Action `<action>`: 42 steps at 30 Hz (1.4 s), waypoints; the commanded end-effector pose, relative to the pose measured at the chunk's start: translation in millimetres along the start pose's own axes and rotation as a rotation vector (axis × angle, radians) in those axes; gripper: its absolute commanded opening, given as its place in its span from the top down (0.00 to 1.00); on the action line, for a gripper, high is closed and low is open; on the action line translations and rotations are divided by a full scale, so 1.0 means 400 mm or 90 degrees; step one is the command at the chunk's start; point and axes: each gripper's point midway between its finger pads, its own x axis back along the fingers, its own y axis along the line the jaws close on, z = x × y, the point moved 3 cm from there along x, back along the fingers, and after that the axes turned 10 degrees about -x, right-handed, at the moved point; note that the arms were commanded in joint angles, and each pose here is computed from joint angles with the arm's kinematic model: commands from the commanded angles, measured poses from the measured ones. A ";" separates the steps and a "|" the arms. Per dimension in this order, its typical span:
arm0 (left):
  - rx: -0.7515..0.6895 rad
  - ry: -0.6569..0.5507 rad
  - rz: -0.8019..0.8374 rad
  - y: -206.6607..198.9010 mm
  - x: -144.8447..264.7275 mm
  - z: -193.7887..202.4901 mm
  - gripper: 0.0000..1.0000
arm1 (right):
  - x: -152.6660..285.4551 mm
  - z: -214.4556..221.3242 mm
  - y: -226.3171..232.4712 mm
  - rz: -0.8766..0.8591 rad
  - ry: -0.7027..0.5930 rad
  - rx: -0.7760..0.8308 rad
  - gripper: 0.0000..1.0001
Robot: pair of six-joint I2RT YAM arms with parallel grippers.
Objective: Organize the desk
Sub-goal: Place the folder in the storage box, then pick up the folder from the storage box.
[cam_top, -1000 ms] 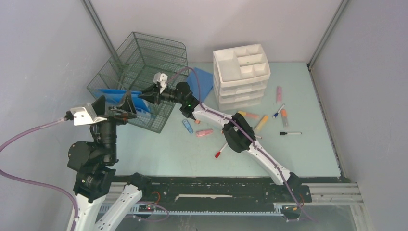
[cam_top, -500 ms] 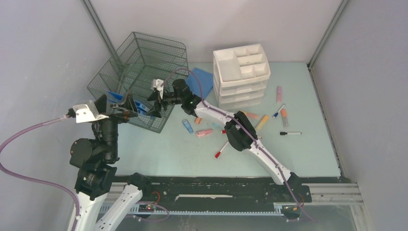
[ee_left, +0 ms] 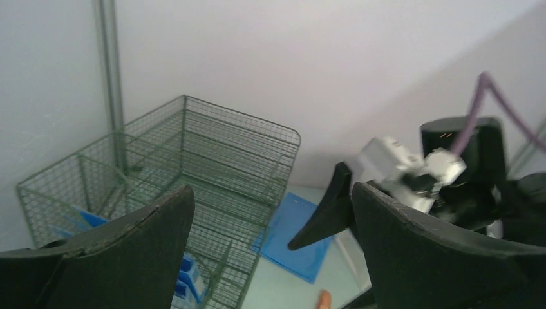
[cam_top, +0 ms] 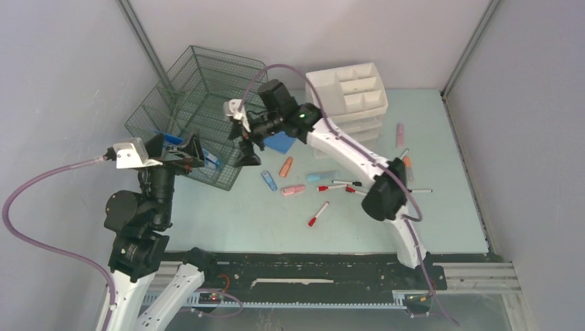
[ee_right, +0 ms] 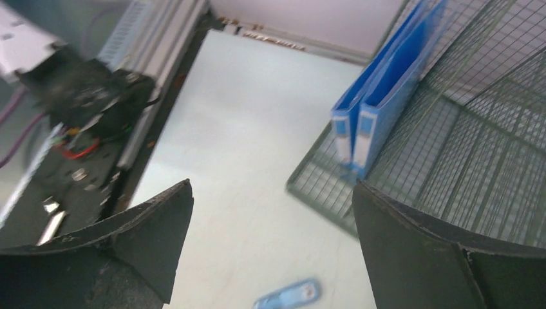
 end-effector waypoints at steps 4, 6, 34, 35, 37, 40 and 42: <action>0.084 0.047 0.132 -0.087 0.019 0.006 0.00 | 0.270 0.056 0.169 -0.046 0.109 -0.075 0.00; 0.112 0.061 0.168 -0.112 0.030 0.022 0.00 | 0.343 0.086 0.196 -0.027 0.131 -0.094 0.00; 0.199 0.420 -0.339 0.042 -0.066 0.435 0.24 | 0.614 0.305 0.418 0.103 0.102 -0.221 0.00; 0.211 0.430 -0.361 0.061 -0.074 0.453 0.28 | 0.617 0.310 0.415 0.108 0.106 -0.222 0.00; 0.238 0.452 -0.385 0.080 -0.085 0.484 0.34 | 0.618 0.318 0.414 0.113 0.113 -0.219 0.00; 0.250 0.464 -0.412 0.105 -0.099 0.516 0.36 | 0.618 0.324 0.414 0.114 0.118 -0.215 0.00; 0.259 0.459 -0.419 0.114 -0.113 0.528 0.36 | 0.618 0.328 0.414 0.115 0.123 -0.214 0.00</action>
